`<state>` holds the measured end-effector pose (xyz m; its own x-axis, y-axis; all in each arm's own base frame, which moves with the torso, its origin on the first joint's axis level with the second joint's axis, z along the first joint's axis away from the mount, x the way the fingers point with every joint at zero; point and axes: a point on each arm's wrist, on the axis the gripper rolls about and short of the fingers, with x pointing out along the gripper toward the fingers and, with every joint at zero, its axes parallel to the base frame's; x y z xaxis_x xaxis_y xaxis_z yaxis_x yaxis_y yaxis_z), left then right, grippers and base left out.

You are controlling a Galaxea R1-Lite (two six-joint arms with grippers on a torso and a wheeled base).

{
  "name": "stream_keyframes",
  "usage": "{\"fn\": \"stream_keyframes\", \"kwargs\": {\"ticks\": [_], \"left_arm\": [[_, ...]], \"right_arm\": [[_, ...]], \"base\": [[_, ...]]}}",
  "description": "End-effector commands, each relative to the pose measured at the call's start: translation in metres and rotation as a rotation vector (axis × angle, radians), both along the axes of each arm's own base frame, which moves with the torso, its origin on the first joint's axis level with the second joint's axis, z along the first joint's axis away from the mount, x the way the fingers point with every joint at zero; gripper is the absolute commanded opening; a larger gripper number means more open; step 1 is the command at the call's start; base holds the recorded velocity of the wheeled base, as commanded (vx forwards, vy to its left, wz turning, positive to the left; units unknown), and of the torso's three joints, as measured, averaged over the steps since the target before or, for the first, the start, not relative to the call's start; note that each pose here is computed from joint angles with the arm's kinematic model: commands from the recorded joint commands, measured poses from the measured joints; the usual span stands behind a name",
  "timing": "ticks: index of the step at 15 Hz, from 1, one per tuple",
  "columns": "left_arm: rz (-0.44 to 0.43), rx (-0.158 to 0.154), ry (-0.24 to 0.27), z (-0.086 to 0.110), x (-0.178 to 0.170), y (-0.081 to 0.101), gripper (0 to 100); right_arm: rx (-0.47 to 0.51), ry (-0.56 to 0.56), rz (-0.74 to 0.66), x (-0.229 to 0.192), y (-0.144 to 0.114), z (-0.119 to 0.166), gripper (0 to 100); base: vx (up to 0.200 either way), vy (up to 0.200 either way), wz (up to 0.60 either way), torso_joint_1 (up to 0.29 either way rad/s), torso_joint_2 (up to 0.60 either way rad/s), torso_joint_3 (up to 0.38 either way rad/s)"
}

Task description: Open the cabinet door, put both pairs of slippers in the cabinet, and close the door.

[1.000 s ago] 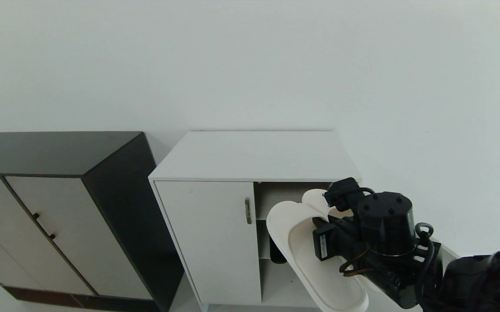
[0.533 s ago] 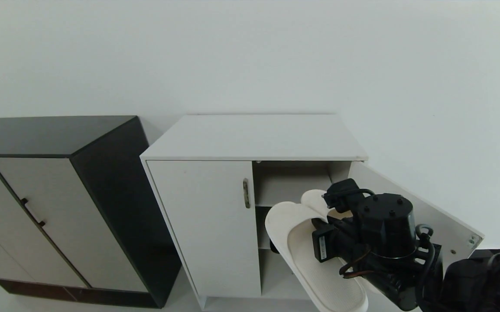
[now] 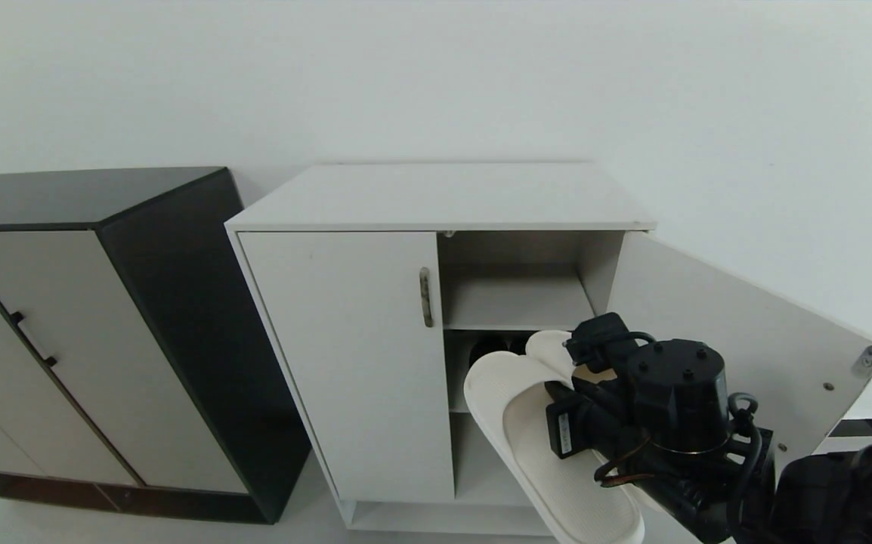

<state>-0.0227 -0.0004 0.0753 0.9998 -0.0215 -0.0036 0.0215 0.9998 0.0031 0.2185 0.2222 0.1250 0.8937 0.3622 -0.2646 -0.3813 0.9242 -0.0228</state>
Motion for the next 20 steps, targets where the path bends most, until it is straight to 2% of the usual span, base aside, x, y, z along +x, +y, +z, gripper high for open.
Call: {"fn": "stream_keyframes", "kwargs": {"ticks": [1,13,19,20], "left_arm": [[0.000,0.000,0.001,0.0001,0.0001,0.0000,0],[0.000,0.000,0.001,0.0001,0.0001,0.0000,0],[0.000,0.000,0.001,0.0001,0.0001,0.0000,0],[0.000,0.000,0.001,0.0001,0.0001,0.0000,0]], "right_arm": [[-0.004,0.002,0.001,-0.0003,-0.0002,-0.0011,0],[-0.007,0.001,0.001,-0.0008,-0.0008,-0.0035,0],[-0.014,0.000,0.002,0.0006,0.0001,-0.0048,0],[-0.042,-0.012,0.010,0.0007,0.0002,-0.0058,0]], "base": [[0.000,0.000,0.00,-0.159,0.47,0.330],[0.000,0.000,0.00,-0.090,0.45,0.366],[0.000,0.000,0.00,-0.002,0.09,0.075],[0.000,0.000,0.00,0.000,0.00,0.000]]}}
